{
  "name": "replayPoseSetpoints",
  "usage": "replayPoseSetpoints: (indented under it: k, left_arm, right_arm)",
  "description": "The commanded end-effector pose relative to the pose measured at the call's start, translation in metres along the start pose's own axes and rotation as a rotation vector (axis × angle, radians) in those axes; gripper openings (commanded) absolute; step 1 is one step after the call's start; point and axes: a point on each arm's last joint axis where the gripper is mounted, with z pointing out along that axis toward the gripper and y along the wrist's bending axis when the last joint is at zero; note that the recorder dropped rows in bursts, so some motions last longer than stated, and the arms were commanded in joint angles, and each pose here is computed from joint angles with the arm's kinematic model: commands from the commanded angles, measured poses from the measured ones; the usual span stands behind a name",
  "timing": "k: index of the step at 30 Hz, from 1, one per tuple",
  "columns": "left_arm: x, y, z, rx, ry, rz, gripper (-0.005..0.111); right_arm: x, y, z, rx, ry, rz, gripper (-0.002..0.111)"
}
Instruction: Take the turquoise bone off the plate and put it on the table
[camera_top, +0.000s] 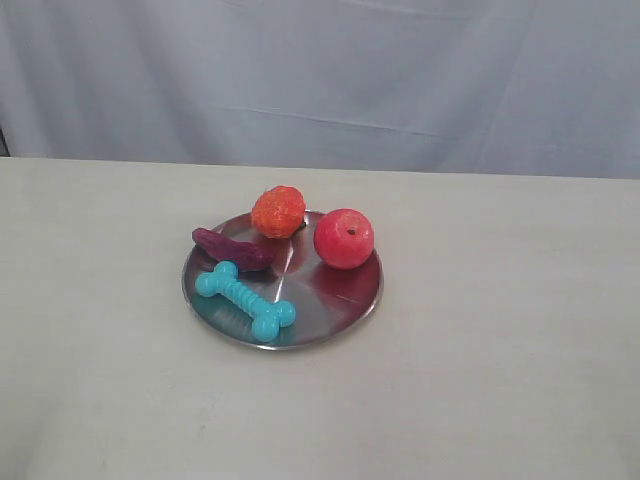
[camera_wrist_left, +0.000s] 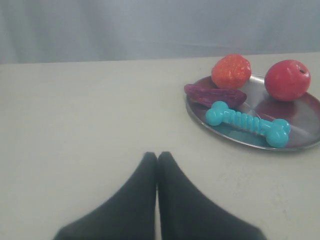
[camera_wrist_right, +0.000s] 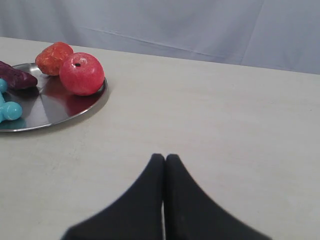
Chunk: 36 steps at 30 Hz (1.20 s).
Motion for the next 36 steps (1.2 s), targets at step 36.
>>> replayPoseSetpoints:
  k: [36]
  left_arm:
    - [0.001,0.000,0.000,0.003,0.001,0.001,0.000]
  right_arm:
    - [-0.111,0.005,-0.026,-0.079,-0.127,0.270,-0.001]
